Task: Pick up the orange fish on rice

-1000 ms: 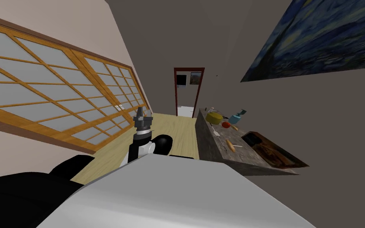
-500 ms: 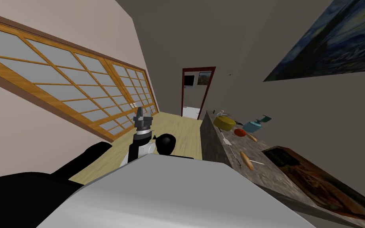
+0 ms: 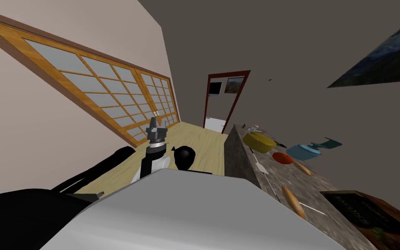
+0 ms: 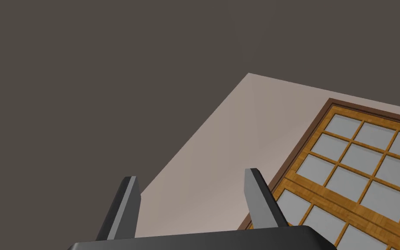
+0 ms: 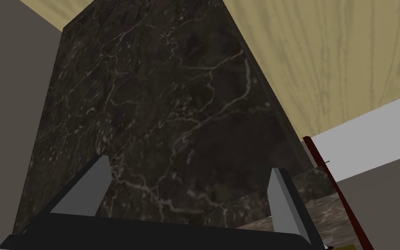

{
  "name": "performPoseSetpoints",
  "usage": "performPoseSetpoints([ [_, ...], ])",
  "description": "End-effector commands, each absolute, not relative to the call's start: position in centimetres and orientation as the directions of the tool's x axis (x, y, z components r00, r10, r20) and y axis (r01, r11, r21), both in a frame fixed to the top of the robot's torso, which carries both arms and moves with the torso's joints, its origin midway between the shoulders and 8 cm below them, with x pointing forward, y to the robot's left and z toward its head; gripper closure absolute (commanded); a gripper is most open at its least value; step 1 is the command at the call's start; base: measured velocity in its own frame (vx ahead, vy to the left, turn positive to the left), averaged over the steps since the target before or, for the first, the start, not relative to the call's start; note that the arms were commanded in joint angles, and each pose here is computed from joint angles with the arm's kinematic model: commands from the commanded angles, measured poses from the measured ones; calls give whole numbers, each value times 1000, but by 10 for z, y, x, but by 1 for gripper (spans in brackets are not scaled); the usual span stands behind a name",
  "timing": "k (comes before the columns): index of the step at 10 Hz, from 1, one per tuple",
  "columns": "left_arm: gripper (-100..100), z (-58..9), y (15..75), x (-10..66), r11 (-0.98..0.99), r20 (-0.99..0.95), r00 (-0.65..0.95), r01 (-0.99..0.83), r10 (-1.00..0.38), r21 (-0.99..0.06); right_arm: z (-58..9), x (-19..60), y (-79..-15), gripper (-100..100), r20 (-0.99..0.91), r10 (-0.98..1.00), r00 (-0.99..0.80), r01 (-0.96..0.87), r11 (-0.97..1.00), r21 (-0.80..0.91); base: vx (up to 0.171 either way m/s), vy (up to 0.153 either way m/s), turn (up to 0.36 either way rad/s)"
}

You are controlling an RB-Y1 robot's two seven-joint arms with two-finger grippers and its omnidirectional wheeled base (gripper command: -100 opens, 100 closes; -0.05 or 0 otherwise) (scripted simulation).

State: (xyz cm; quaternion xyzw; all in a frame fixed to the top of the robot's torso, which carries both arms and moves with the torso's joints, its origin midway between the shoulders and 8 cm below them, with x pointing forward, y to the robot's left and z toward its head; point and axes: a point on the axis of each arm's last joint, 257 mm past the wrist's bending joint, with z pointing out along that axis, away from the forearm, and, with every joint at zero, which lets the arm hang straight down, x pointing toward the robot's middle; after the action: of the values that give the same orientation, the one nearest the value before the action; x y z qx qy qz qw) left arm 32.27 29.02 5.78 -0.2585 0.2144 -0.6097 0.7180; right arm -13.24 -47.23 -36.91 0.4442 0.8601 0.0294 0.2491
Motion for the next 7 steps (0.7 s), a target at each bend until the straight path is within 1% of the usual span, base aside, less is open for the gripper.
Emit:
performPoseSetpoints([
  [1, 0, 58, 290, 323, 123, 7, 165, 765, -986, -633, -363, -154, -482, -100, -381, 764, -521, 753, 622, 216, 31, -34, 174],
  [4, 0, 58, 290, 323, 123, 7, 165, 765, -986, -633, -352, -184, -501, -100, -343, 734, -586, 743, 656, 135, 52, -29, 279],
  [7, 0, 58, 290, 323, 123, 7, 165, 765, -986, -633, -336, -212, -526, -100, -291, 690, -663, 710, 702, 48, 92, -38, 378],
])
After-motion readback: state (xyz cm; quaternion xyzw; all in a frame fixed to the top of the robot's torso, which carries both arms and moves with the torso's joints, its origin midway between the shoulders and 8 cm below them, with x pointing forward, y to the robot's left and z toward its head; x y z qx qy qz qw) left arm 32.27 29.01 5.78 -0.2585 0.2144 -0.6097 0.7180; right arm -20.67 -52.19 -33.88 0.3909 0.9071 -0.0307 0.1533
